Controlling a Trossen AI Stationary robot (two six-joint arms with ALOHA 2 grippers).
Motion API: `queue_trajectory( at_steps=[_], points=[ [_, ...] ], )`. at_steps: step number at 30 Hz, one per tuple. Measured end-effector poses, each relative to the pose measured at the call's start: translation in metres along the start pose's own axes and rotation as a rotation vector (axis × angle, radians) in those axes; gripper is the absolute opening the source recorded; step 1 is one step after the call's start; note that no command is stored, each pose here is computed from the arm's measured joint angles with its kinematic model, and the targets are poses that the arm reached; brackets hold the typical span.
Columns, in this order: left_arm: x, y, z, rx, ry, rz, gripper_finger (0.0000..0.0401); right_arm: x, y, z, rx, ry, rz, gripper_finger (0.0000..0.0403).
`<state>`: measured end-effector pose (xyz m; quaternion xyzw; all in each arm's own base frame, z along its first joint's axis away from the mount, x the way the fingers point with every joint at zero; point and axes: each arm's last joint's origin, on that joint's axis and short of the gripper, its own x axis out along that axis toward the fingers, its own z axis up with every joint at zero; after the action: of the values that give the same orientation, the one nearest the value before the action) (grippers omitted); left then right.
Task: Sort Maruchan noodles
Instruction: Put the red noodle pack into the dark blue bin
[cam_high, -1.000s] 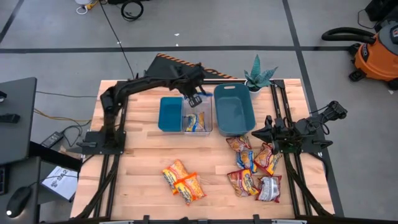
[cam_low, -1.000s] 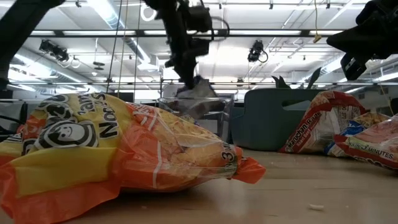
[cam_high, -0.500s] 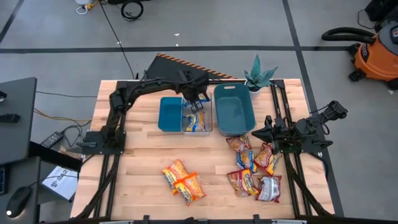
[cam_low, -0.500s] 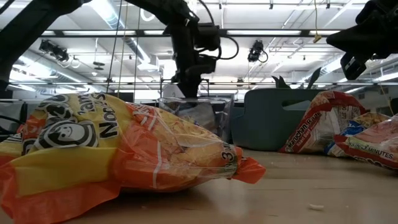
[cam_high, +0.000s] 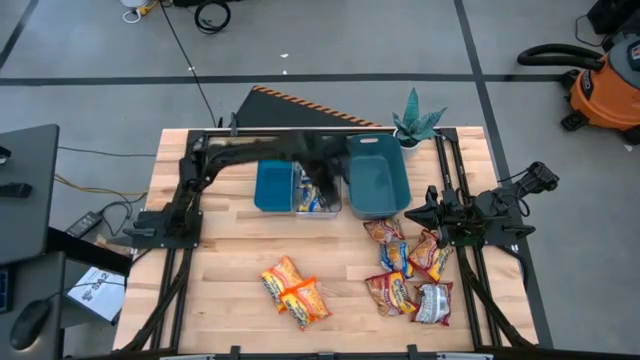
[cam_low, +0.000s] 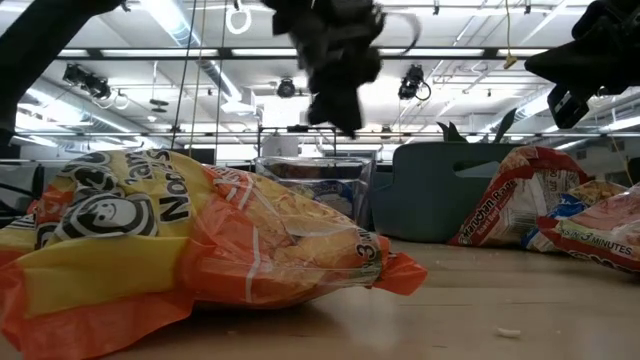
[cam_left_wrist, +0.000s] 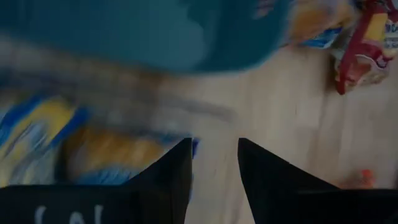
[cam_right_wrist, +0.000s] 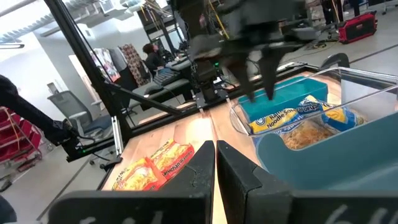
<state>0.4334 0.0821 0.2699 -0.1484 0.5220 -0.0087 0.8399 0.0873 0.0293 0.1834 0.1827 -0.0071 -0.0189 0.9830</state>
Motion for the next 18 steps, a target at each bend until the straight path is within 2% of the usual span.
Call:
queue_trajectory(
  at_steps=[5, 8, 13, 16, 18],
  points=[
    [0.016, -0.062, 0.008, 0.166, -0.163, 0.062, 0.0137, 0.0, 0.0, 0.0, 0.0, 0.0, 0.001, 0.0022],
    [0.019, -0.09, 0.009, 0.245, -0.225, 0.062, 0.0137, 0.0, 0.0, 0.0, 0.0, 0.0, 0.001, 0.0022],
    [0.026, -0.122, -0.007, 0.367, -0.153, 0.053, 0.0137, 0.0, 0.0, 0.0, 0.0, 0.001, 0.001, 0.0022],
    [0.029, -0.136, -0.019, 0.468, -0.085, 0.104, 0.0135, 0.0, 0.0, 0.0, 0.0, 0.0, 0.001, 0.0022],
    [0.035, -0.147, -0.026, 0.538, -0.093, 0.16, 0.013, 0.0, 0.0, 0.0, 0.0, 0.0, 0.001, 0.0022]
  ],
)
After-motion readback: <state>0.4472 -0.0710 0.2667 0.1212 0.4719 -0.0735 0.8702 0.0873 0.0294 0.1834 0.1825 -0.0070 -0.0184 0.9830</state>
